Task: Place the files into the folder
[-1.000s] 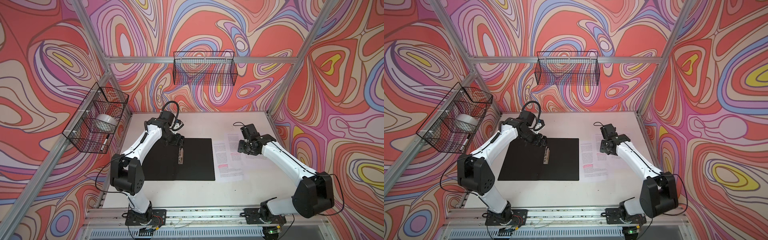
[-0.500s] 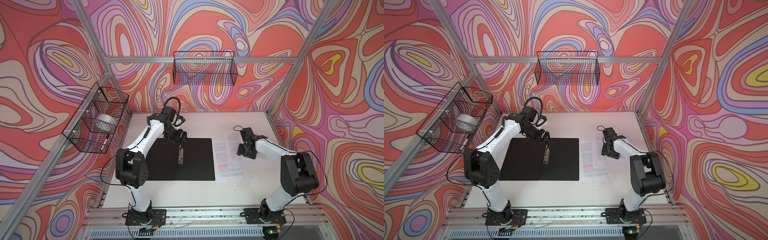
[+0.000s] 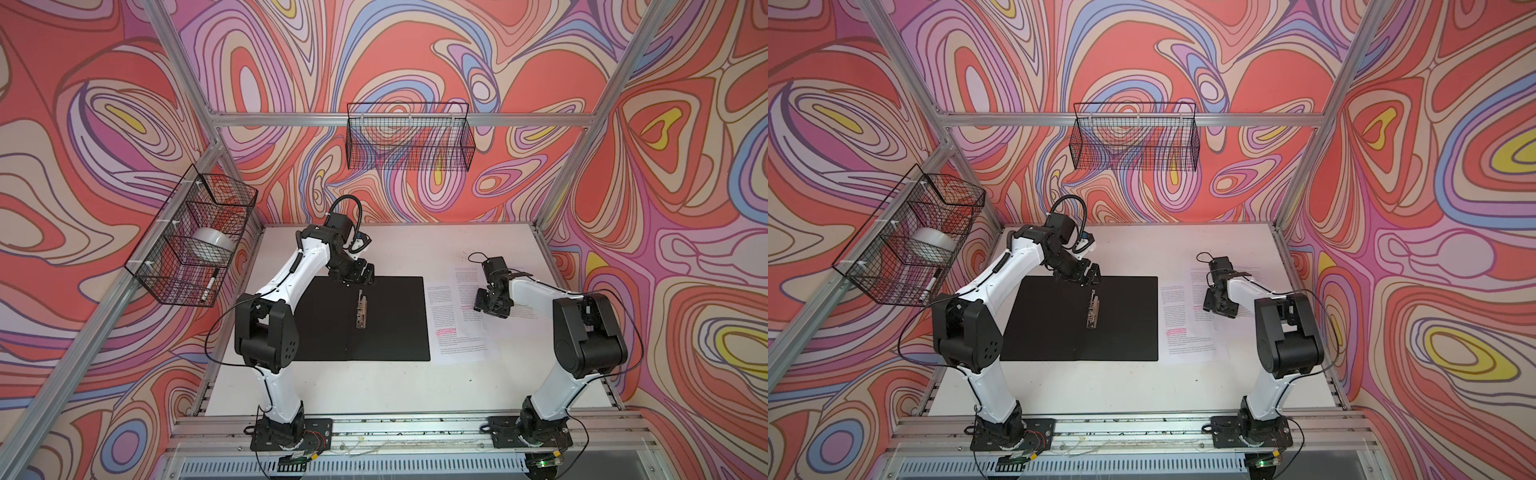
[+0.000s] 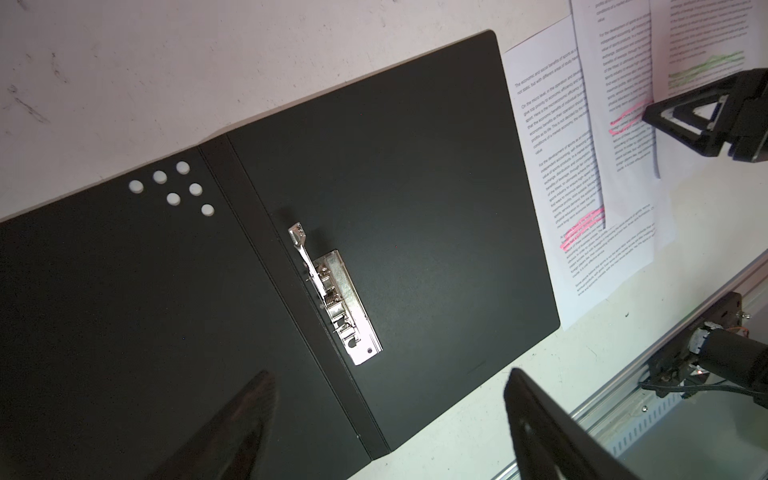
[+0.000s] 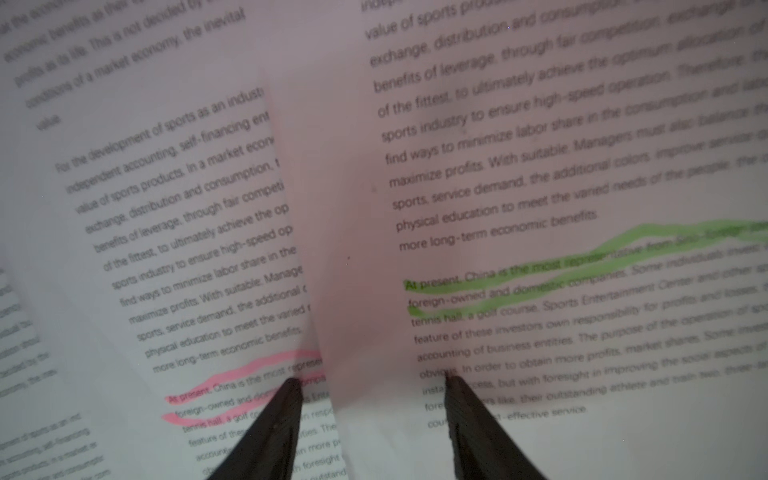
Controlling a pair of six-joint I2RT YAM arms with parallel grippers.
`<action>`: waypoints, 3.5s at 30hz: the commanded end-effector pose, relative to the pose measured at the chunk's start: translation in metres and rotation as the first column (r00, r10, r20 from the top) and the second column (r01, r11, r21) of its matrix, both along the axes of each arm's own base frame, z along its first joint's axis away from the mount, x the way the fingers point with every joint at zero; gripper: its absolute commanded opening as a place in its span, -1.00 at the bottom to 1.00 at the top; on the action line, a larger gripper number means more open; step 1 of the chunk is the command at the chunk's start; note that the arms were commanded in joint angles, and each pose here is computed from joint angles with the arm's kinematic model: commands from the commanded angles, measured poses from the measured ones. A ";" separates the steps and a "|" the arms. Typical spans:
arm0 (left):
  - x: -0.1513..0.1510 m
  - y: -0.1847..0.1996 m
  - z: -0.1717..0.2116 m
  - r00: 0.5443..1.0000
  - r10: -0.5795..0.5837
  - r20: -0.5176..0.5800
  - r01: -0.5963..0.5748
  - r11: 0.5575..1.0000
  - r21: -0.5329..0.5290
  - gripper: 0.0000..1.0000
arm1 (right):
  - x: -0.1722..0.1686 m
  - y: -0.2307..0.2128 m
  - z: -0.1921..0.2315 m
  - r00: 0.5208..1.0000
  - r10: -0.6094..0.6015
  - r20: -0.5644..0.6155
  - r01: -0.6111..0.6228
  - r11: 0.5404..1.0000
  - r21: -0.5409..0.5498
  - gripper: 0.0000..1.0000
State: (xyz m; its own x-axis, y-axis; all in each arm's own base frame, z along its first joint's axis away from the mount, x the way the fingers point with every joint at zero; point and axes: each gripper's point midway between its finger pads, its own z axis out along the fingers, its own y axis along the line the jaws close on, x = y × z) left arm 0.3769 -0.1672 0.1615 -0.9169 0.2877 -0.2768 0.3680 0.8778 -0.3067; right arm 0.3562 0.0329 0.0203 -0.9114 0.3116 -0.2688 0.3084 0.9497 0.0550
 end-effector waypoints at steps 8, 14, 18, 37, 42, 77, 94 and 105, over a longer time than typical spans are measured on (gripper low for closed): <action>0.000 -0.005 0.016 1.000 -0.007 -0.001 0.007 1.000 0.007 0.71 | -0.005 0.004 -0.008 0.999 0.034 -0.022 -0.034 0.999 0.022 -0.15; -0.007 -0.003 0.016 1.000 0.000 -0.005 0.000 1.000 0.006 0.71 | -0.012 0.006 -0.010 0.998 0.043 -0.036 -0.042 0.999 0.031 -0.32; -0.009 -0.002 0.023 1.000 0.003 0.014 -0.003 1.000 0.004 0.71 | -0.014 0.007 -0.005 0.999 0.043 -0.021 -0.042 0.998 0.040 -0.49; -0.026 -0.004 0.047 0.997 -0.019 0.076 0.020 1.000 -0.017 0.71 | -0.020 0.065 0.043 0.981 0.171 0.087 -0.191 0.928 0.320 -1.00; -0.032 -0.014 0.049 0.994 -0.063 0.091 0.066 0.997 -0.028 0.74 | -0.015 0.035 0.069 0.989 0.077 0.123 -0.098 0.978 0.182 -0.42; 0.021 -0.189 -0.012 0.965 -0.258 0.055 0.262 0.960 -0.099 1.00 | 0.045 -0.103 -0.023 0.974 -0.224 -0.034 0.226 0.946 0.230 -0.01; 0.016 -0.215 -0.058 0.975 -0.202 -0.090 0.186 0.969 -0.161 1.00 | 0.027 0.010 0.033 1.000 0.002 -0.006 0.000 0.916 0.402 -0.03; -0.010 -0.237 -0.073 0.956 -0.264 -0.127 0.243 0.957 -0.160 1.00 | 0.045 -0.050 0.043 0.988 -0.146 0.046 0.132 0.963 0.234 0.05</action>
State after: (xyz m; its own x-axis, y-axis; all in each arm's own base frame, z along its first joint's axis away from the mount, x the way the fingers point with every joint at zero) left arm 0.3751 -0.3929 0.0956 -0.8576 0.4656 -0.2183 0.5105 0.7198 -0.4704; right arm 0.4059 0.0057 0.0709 -0.8674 0.4454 -0.2220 0.3584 0.8685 0.3423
